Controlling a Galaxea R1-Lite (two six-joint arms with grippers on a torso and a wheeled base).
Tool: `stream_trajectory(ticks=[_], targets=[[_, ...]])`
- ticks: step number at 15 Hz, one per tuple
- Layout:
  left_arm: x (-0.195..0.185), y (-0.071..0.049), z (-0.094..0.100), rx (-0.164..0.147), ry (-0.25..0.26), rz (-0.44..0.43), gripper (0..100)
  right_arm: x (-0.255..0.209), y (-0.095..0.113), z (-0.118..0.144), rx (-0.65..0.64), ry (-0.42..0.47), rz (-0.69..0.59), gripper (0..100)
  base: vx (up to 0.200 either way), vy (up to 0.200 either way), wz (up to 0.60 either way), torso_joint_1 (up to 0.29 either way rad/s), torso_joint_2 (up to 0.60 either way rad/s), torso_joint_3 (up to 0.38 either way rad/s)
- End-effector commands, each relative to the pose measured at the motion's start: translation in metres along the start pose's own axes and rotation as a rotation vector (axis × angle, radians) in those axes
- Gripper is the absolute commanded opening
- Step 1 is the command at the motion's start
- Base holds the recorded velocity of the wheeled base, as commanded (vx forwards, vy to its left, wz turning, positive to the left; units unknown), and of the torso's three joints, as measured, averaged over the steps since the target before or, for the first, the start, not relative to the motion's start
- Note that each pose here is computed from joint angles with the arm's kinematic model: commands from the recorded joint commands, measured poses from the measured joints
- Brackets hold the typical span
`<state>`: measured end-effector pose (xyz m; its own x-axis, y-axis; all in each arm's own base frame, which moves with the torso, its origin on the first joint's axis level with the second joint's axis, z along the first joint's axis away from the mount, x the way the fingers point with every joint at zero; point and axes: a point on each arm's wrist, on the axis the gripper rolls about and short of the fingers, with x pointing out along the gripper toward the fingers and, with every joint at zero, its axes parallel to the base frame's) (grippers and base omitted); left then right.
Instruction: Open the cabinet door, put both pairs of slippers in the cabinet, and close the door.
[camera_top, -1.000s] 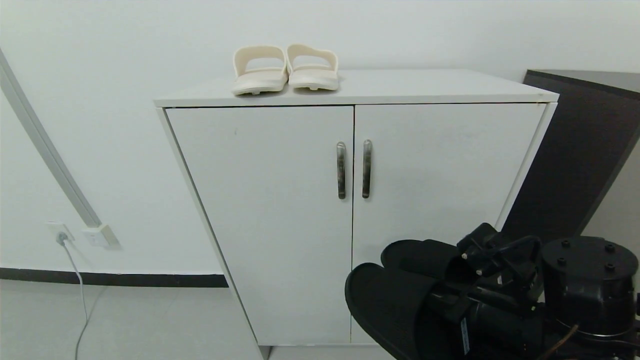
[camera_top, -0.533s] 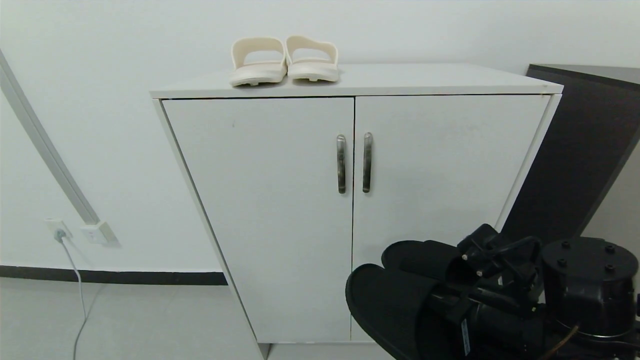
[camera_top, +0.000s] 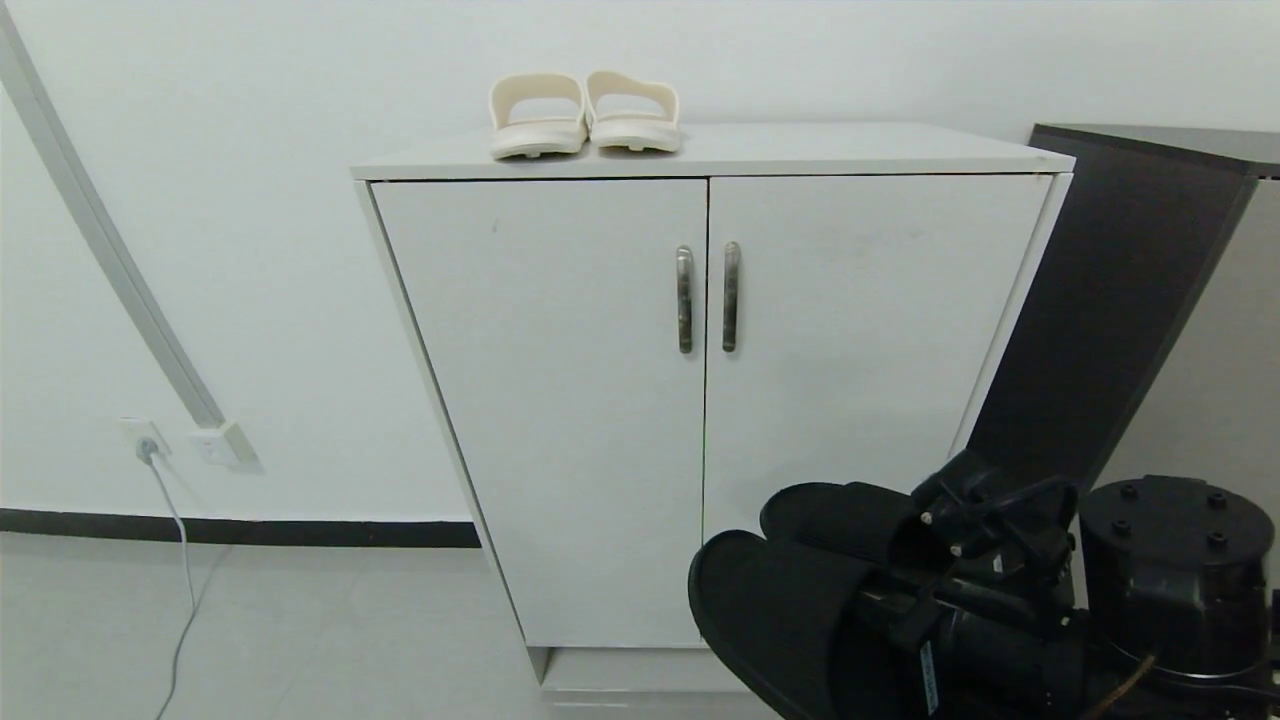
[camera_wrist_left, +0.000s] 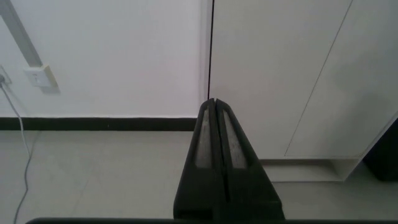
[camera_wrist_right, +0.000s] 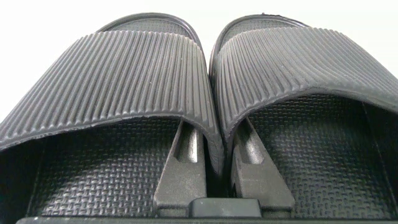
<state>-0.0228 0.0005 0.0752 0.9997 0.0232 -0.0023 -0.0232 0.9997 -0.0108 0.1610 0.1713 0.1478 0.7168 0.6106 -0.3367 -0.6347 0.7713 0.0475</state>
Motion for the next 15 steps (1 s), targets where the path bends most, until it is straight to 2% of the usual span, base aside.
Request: stream_trajectory(ticks=[1, 2, 4, 5, 10, 11, 12, 13, 14, 15], targets=[[0.000, 0.000, 0.000, 0.000, -0.001, 0.000, 0, 0.000, 0.000, 0.000, 0.000, -0.001, 0.001, 0, 0.000, 0.000, 0.00, 0.000, 0.00, 0.000], [0.000, 0.000, 0.000, 0.000, -0.001, 0.000, 0, 0.000, 0.000, 0.000, 0.000, -0.001, -0.001, 0, 0.000, 0.000, 0.00, 0.000, 0.00, 0.000], [0.000, 0.000, 0.000, 0.022, 0.004, -0.016, 0, -0.001, 0.000, -0.001, 0.000, 0.004, -0.003, 0, 0.000, 0.000, 0.00, 0.000, 0.00, 0.000], [0.000, 0.000, 0.000, 0.022, 0.004, -0.017, 100, -0.001, 0.000, -0.001, 0.000, 0.001, -0.001, 0, 0.000, 0.000, 0.00, 0.000, 0.00, 0.000], [0.001, 0.000, 0.002, 0.028, 0.011, -0.019, 100, -0.003, -0.001, -0.003, 0.003, 0.007, 0.000, 0, 0.000, 0.000, 0.00, 0.000, 0.00, 0.000], [0.001, 0.000, 0.008, 0.040, 0.004, -0.016, 100, -0.003, -0.001, -0.003, 0.003, 0.006, 0.000, 0, 0.000, 0.000, 0.00, 0.000, 0.00, 0.000], [-0.002, -0.001, 0.034, 0.029, -0.035, -0.018, 100, -0.003, -0.001, -0.003, 0.003, 0.006, 0.000, 0, 0.000, 0.000, 0.00, 0.000, 0.00, 0.000], [0.001, -0.001, 0.057, 0.003, -0.027, -0.025, 100, -0.003, -0.001, -0.002, 0.002, 0.004, 0.000, 0, 0.000, 0.000, 0.00, 0.000, 0.00, 0.000], [0.009, -0.002, 0.066, 0.006, 0.018, -0.040, 100, -0.004, -0.001, -0.002, 0.002, 0.001, -0.001, 0, 0.000, 0.000, 0.00, 0.000, 0.00, 0.000], [0.020, -0.003, 0.070, 0.005, 0.080, -0.105, 100, -0.005, -0.001, -0.001, 0.001, -0.002, -0.001, 0, 0.000, 0.000, 0.00, 0.000, 0.00, 0.000]])
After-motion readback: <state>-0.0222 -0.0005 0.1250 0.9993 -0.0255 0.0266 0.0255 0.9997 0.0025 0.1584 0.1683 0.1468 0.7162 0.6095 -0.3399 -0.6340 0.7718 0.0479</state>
